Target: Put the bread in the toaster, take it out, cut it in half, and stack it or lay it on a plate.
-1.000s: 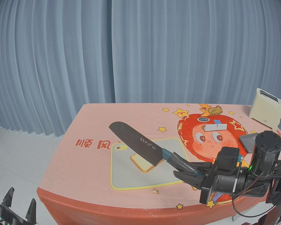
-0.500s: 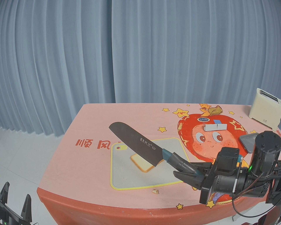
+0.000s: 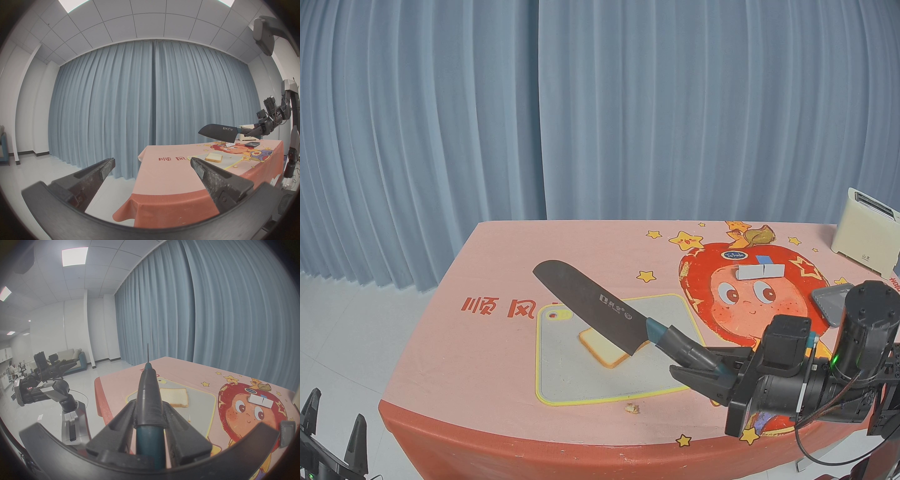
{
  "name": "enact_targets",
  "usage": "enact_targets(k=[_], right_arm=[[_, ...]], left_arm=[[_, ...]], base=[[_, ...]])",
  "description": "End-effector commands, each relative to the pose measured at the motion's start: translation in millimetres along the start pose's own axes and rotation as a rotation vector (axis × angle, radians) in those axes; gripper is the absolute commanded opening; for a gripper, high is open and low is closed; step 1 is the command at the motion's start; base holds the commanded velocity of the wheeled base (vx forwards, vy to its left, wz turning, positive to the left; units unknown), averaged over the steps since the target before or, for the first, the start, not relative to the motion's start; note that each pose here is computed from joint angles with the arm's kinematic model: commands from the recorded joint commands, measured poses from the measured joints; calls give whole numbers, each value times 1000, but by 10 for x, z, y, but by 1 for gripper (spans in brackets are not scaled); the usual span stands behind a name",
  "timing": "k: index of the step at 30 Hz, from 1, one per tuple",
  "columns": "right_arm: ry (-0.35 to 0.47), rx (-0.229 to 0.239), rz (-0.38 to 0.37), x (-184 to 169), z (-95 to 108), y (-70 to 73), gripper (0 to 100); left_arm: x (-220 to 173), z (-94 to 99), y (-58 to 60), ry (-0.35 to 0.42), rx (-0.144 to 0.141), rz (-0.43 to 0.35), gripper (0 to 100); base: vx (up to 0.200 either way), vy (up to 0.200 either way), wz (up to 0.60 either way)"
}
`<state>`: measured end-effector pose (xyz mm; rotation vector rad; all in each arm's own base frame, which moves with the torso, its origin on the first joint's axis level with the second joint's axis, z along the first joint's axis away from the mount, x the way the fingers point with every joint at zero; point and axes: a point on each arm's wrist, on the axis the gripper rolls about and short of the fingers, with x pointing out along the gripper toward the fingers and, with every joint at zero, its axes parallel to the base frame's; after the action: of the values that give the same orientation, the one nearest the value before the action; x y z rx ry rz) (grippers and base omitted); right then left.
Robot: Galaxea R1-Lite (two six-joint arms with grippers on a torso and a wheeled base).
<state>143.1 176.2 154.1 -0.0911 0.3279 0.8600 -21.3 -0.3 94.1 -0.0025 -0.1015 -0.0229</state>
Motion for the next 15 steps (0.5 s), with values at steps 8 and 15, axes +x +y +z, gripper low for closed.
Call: enact_targets(k=[8, 15], right_arm=[[4, -2, -1, 1, -12, 2, 0], [10, 1, -19, -3, -28, -28, 0]], left_arm=[[9, -8, 0, -24, 31, -1, 100], [-15, 49, -18, -77, 62, -80, 100]], base=[[0, 0, 0], [0, 0, 0]])
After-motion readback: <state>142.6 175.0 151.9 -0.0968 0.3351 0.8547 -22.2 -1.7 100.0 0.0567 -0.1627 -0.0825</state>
